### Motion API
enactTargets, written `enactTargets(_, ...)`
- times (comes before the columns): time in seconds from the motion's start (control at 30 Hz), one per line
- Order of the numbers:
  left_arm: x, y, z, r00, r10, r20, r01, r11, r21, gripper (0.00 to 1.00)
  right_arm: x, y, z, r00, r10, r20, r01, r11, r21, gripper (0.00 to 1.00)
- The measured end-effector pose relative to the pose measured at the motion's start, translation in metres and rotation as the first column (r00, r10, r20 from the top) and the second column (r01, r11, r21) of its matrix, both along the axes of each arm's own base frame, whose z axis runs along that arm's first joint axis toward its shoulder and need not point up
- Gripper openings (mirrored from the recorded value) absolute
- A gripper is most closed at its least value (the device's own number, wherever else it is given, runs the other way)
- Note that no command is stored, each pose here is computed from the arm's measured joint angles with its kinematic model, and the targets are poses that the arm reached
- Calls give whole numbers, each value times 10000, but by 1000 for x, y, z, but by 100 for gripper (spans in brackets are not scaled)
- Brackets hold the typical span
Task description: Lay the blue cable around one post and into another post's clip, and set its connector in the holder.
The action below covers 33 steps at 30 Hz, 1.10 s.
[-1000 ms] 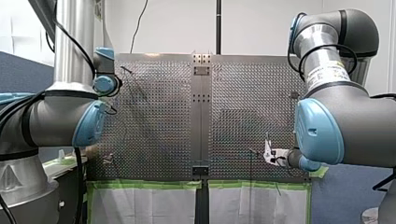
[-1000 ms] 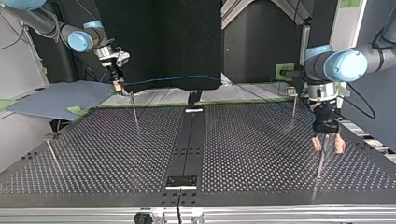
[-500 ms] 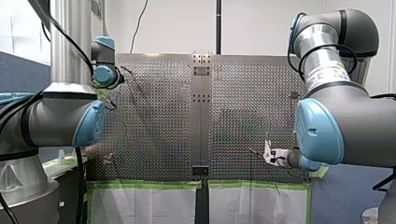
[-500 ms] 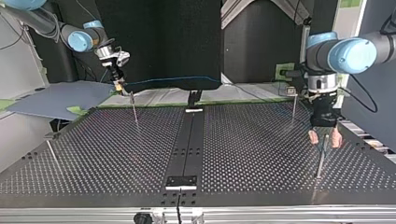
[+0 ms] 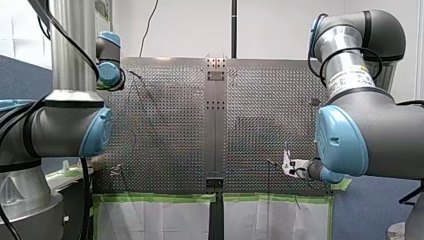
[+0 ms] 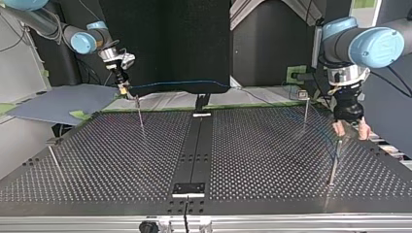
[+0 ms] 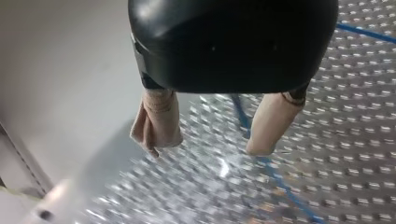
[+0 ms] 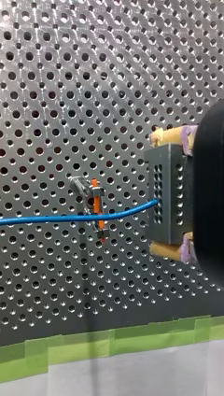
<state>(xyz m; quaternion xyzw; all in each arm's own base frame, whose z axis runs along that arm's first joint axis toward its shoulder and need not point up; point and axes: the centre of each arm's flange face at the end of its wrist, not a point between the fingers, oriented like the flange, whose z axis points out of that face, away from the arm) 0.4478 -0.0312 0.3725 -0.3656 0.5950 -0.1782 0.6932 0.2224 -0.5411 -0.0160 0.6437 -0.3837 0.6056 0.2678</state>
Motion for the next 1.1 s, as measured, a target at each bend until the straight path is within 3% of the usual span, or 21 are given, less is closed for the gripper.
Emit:
enactTargets(0.2, -9, 4, 44, 9975, 671, 234, -685, 9953, 686, 100, 0, 0, 0, 10000, 10, 27, -10, 10000, -14, 0)
enactTargets(0.43, -21, 9, 92, 9885, 1416, 526, -1475, 9799, 1341, 100, 0, 0, 0, 10000, 16, 37, -16, 10000, -5, 0)
enactTargets(0.53, -25, 8, 108, 9869, 1508, 574, -1582, 9744, 1599, 100, 0, 0, 0, 10000, 15, 42, -15, 10000, -9, 0)
enactTargets(0.83, -14, -1, 129, 9970, 775, -23, -745, 9656, 2491, 100, 2, 0, 0, 10000, 48, 46, -48, 10000, -15, 0)
enactTargets(0.97, -13, -4, 130, 9982, 464, -384, -339, 9594, 2799, 100, 2, 0, 0, 10000, 68, 47, -68, 10000, -24, 0)
enactTargets(1.1, -15, -9, 126, 9962, 111, -867, 164, 9505, 3104, 100, 3, 0, 1, 10000, 72, 48, -72, 10000, -35, 0)
